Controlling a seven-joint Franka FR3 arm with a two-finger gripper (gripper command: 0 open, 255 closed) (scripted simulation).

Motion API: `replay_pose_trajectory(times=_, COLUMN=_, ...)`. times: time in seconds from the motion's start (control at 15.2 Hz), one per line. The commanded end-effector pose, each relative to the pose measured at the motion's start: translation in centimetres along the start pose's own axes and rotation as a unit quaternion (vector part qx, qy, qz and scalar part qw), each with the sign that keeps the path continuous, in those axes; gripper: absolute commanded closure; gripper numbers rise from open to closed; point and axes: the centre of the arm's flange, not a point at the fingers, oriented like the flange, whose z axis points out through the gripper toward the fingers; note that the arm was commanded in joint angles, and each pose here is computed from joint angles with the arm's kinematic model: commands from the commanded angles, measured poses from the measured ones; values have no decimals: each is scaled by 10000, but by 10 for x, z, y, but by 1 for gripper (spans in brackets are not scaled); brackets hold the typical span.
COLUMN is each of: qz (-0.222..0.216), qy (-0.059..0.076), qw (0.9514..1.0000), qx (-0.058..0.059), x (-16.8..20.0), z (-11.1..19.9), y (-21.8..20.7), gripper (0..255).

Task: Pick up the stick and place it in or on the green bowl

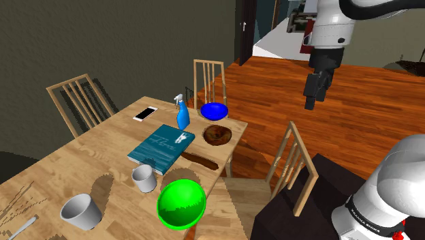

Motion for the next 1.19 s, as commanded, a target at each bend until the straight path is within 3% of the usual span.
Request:
replay_pose_trajectory(times=0.0, qz=0, qy=0, qw=10000, qx=0, x=0, z=0, y=0, gripper=0)
replay_pose_trajectory(times=1.12, qz=-619, qy=162, qw=9974, qx=-344, x=165, z=138, y=-58, gripper=0)
